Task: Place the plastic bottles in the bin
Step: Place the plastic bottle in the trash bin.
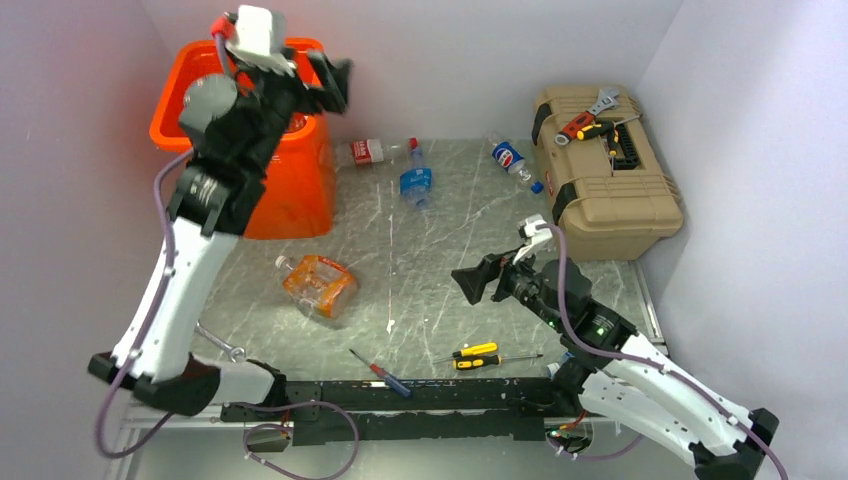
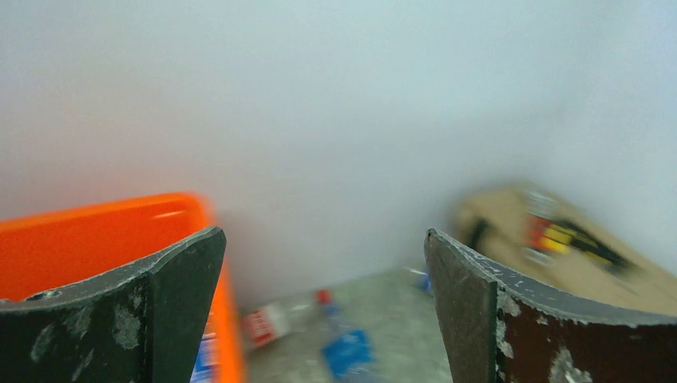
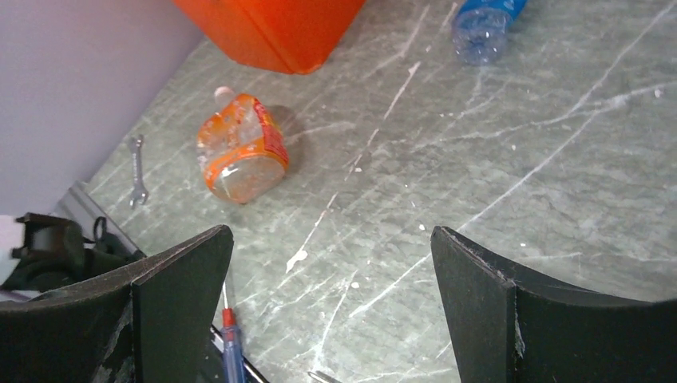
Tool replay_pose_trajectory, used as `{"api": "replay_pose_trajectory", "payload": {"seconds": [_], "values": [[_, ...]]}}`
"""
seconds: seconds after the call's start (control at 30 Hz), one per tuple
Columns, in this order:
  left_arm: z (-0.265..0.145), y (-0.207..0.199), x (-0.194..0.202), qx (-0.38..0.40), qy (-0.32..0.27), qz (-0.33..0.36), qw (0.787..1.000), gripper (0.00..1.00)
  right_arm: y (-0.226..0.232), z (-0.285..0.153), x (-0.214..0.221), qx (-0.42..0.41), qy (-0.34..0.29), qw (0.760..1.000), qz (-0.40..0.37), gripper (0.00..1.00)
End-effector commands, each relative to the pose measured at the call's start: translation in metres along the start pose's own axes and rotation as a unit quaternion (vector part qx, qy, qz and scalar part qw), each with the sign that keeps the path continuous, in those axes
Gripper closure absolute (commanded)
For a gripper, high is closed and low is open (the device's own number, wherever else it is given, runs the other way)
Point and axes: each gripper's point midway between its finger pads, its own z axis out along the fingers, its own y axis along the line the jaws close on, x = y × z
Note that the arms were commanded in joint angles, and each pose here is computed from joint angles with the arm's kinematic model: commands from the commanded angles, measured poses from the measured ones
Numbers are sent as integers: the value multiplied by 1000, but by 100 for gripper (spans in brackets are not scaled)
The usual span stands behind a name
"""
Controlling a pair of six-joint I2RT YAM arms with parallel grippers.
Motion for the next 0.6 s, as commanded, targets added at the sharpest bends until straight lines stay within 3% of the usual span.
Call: {"api": "replay_pose_trajectory", "payload": {"seconds": [0.0,0.17,0.3,0.57], "values": [[-60,-94,13,169,39,8,985,1,1,13,-19,18,-18,1000,11,0],[-118,-136,112,237,174,37,955,1,-17,38,-9,85,14,996,16,0],[-167,-138,174,268,250,47,929,1,-40,64,-5,154,21,987,34,0],[-226,-116,237,277,278,2,920,1,-83,166,2,169,54,980,89,0]]}}
